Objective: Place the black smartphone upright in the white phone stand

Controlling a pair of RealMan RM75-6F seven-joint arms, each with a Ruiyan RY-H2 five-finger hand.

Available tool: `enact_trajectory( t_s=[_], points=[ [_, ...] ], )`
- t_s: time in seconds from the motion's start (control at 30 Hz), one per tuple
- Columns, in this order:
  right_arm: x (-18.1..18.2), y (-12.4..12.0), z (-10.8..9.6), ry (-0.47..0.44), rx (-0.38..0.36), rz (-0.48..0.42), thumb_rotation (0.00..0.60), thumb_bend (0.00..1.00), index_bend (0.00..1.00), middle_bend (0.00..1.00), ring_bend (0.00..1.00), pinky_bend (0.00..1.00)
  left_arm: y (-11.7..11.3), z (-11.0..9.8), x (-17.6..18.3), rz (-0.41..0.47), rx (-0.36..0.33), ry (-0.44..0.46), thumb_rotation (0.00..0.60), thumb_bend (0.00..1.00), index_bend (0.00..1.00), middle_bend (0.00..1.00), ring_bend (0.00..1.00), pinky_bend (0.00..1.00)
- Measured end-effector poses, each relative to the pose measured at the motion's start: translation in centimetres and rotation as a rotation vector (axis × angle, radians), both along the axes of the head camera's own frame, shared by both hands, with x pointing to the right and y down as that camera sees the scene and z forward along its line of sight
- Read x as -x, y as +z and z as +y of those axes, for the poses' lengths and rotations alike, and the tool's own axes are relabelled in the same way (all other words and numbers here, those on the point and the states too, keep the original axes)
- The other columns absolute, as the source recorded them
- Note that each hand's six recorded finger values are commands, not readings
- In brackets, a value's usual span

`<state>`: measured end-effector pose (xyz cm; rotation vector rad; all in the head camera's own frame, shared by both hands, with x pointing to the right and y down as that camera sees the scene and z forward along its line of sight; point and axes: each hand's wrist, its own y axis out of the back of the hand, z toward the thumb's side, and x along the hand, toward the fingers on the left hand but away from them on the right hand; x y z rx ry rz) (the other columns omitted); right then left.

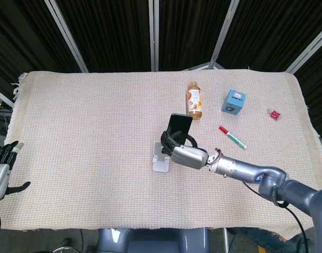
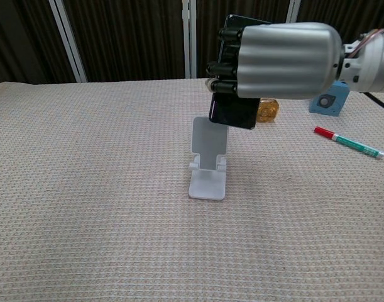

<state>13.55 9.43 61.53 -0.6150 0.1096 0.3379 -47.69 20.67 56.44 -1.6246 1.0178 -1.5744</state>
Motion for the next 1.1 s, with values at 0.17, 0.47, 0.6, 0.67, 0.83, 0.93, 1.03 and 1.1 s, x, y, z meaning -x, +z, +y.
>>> enact_trajectory(
  t_s=[0.17,0.47,0.6,0.67,0.83,0.93,1.03,1.1],
  points=[
    [2.4,1.9,0.7,-0.008,-0.054,0.093,0.600,0.21,0.56,0.59,0.57,0.35,0.2,-0.2,0.6,-0.005,0.005,-0.015,0.600,0.00,0.00,0.00,0.00,0.00],
    [4.7,2.7,2.5,-0.024,-0.059,0.123,0.600,0.21,0.55,0.59,0.57,0.35,0.4,-0.5,1.1,-0.003,0.015,-0.040,0.600,0.00,0.00,0.00,0.00,0.00],
    [5.1,2.9,2.8,-0.019,-0.066,0.133,0.600,0.21,0.55,0.59,0.57,0.35,0.4,-0.6,1.1,-0.002,0.015,-0.042,0.600,0.00,0.00,0.00,0.00,0.00],
    [5.2,3.0,2.9,-0.010,-0.067,0.135,0.600,0.21,0.55,0.58,0.57,0.35,0.5,-0.5,1.1,-0.004,0.020,-0.040,0.600,0.00,0.00,0.00,0.00,0.00],
    [5.7,3.5,3.1,0.003,-0.059,0.140,0.600,0.21,0.55,0.58,0.57,0.35,0.5,-0.5,1.0,-0.007,0.019,-0.038,0.600,0.00,0.00,0.00,0.00,0.00],
    [6.0,4.1,3.3,0.007,-0.058,0.149,0.600,0.21,0.55,0.58,0.57,0.35,0.5,-0.5,1.0,-0.010,0.020,-0.039,0.600,0.00,0.00,0.00,0.00,0.00],
    [6.1,4.6,3.6,0.005,-0.054,0.157,0.600,0.21,0.55,0.58,0.57,0.35,0.7,-0.5,1.0,-0.014,0.026,-0.040,0.600,0.00,0.00,0.00,0.00,0.00],
    [6.1,4.7,3.8,-0.001,-0.054,0.160,0.600,0.21,0.55,0.58,0.57,0.35,0.7,-0.6,1.1,-0.016,0.026,-0.039,0.600,0.00,0.00,0.00,0.00,0.00]
  ],
)
